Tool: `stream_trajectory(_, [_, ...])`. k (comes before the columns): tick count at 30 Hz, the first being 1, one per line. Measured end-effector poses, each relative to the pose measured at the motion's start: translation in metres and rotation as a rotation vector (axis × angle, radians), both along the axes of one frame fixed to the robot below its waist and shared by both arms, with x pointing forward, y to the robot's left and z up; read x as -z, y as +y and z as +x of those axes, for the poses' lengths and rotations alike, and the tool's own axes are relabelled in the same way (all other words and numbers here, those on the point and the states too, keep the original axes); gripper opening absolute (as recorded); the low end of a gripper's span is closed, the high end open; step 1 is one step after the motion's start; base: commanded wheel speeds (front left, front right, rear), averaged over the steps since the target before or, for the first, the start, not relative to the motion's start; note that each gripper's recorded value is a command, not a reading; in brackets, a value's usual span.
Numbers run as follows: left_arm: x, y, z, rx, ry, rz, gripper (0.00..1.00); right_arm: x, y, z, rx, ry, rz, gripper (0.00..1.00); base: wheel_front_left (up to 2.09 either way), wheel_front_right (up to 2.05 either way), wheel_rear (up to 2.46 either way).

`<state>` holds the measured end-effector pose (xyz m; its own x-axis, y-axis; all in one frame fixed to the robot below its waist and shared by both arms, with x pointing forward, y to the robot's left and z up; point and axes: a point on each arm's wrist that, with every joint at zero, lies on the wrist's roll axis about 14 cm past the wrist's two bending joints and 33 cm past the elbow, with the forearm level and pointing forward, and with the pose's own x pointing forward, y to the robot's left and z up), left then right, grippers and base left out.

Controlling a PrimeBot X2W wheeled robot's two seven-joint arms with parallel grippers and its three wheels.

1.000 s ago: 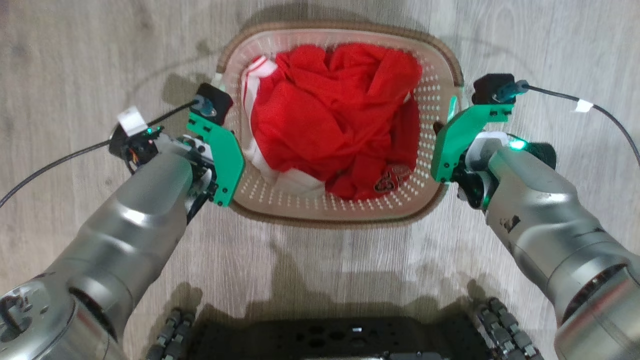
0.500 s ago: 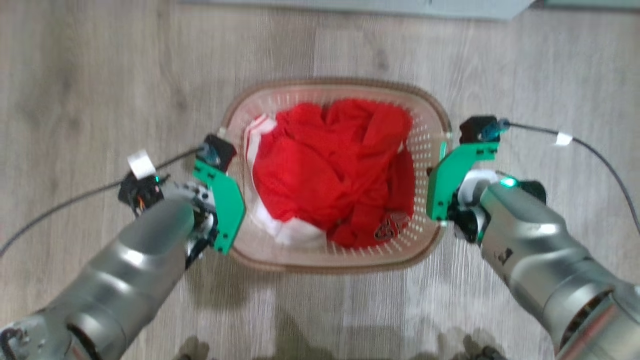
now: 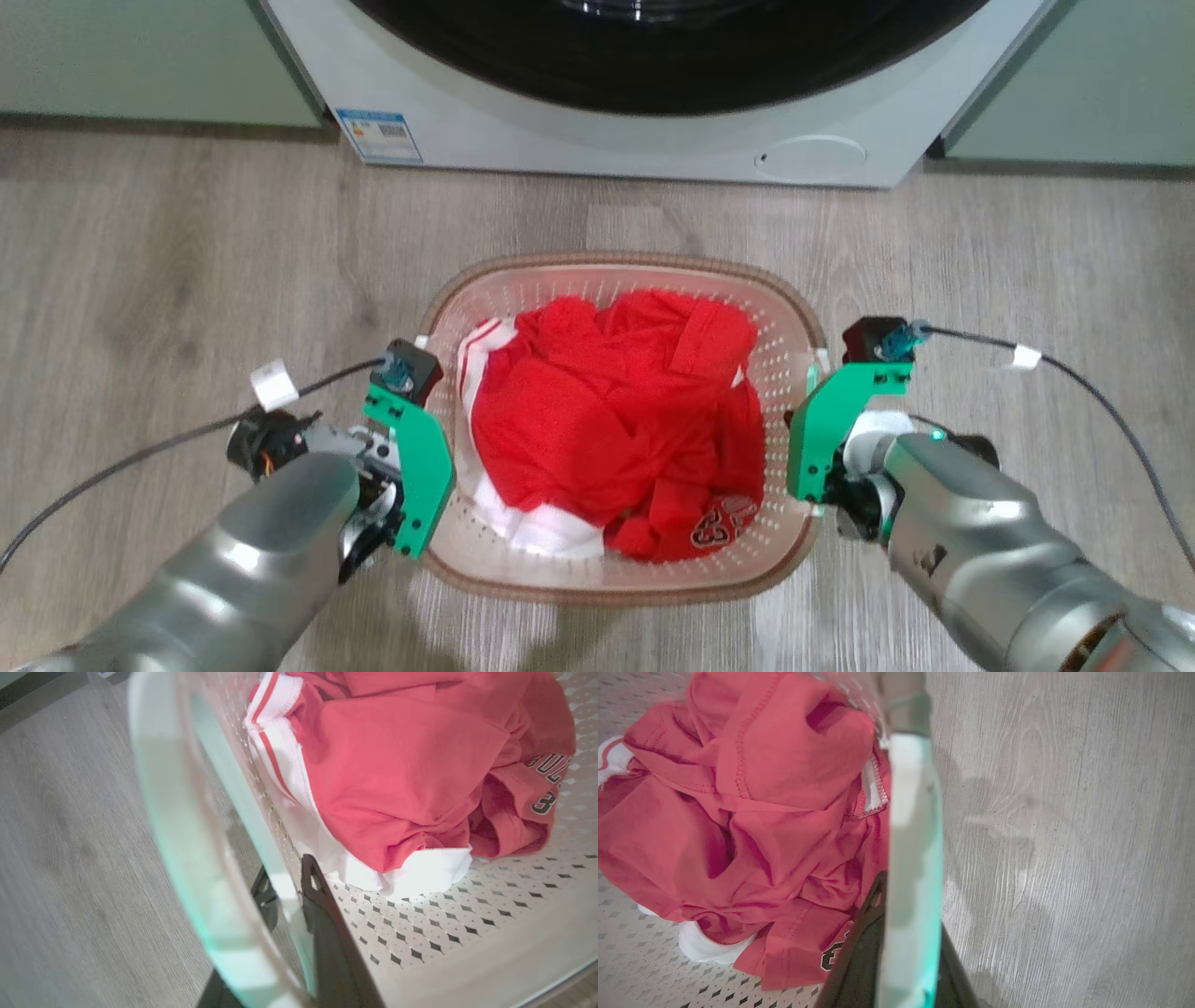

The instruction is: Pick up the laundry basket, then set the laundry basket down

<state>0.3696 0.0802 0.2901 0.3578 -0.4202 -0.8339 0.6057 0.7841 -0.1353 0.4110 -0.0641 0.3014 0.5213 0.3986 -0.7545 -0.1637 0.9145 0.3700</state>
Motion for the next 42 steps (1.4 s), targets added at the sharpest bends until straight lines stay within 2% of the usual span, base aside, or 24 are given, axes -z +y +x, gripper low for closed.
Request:
stream_trajectory(17, [-0.015, -0.005, -0.061, 0.02, 0.045, 0.019, 0.0, -0.012, -0.004, -0.056, 0.019, 0.039, 0.016, 0.0, 0.0, 0.0, 0.0])
stream_trajectory(42, [-0.023, -0.005, -0.064, 0.002, 0.04, 0.026, 0.0, -0.014, -0.005, -0.056, 0.024, 0.032, 0.015, 0.0, 0.0, 0.0, 0.0])
